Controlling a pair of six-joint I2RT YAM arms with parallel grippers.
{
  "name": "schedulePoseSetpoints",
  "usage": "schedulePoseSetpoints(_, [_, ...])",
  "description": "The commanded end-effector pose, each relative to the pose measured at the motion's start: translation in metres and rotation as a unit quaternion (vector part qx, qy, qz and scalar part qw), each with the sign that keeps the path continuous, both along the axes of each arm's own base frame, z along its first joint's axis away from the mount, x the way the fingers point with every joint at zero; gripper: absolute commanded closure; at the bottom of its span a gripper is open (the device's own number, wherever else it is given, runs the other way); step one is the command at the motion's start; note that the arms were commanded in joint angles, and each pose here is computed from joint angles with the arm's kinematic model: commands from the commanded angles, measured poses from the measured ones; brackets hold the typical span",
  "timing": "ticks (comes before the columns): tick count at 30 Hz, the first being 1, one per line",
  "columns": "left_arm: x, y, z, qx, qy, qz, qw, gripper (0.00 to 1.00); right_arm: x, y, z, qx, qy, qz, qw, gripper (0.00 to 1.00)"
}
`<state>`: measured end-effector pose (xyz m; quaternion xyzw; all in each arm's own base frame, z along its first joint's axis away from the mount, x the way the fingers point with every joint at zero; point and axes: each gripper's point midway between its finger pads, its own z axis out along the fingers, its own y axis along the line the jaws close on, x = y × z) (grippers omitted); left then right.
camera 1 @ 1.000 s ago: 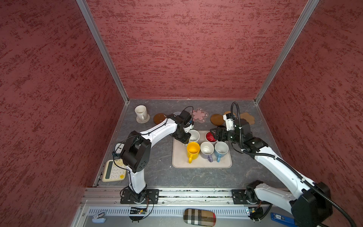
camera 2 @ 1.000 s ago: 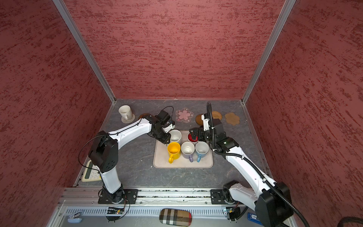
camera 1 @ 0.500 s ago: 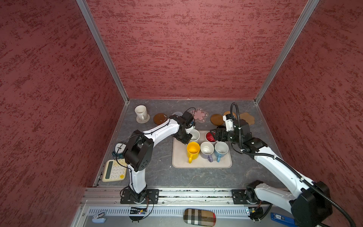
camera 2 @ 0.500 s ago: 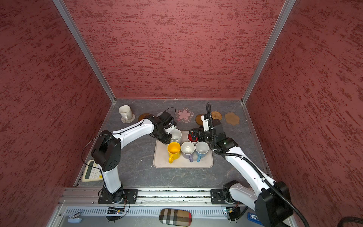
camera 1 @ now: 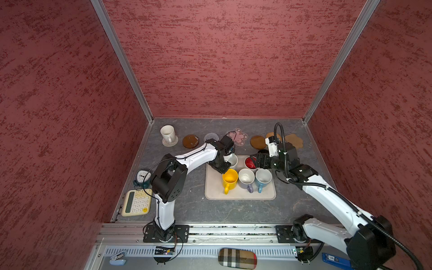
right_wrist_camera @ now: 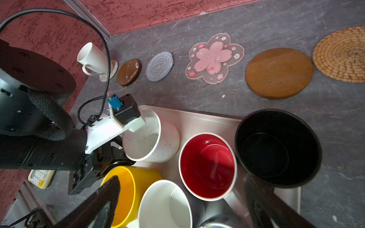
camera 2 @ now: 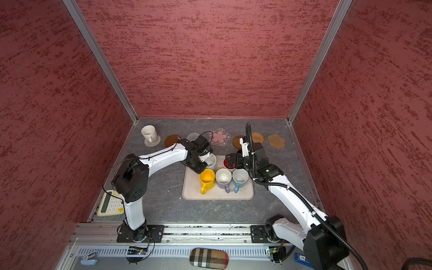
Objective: Place cups on coasters
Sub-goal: Pick up the cup from the tray.
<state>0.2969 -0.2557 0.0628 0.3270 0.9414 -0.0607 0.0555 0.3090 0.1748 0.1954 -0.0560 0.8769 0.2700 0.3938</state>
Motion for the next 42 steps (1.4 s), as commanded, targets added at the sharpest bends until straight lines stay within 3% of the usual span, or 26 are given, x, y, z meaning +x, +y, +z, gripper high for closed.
schedulePoseSetpoints(1, [0.009, 0.0, -0.003, 0.013, -0.007, 0.011, 1.0, 0.75, -0.002, 0.0, 0.009, 0.005, -0.019, 0.002, 1.0, 0.01])
schedulePoseSetpoints(14, [0.018, 0.001, 0.02, 0.013, -0.037, 0.017, 0.999, 1.0, -0.004, 0.0, 0.009, 0.007, -0.022, 0.001, 1.0, 0.01])
schedulePoseSetpoints(27, [0.041, 0.029, 0.062, -0.003, -0.089, 0.098, 0.991, 1.0, -0.001, 0.002, 0.016, 0.024, -0.033, -0.001, 0.999, 0.01])
schedulePoseSetpoints(38, [0.067, 0.067, 0.105, -0.042, -0.138, 0.18, 0.973, 1.0, 0.006, 0.009, 0.028, 0.036, -0.043, 0.004, 0.998, 0.01])
schedulePoseSetpoints(42, [0.087, 0.089, 0.122, -0.038, -0.18, 0.221, 0.958, 1.0, 0.012, 0.013, 0.03, 0.04, -0.044, 0.008, 0.998, 0.01])
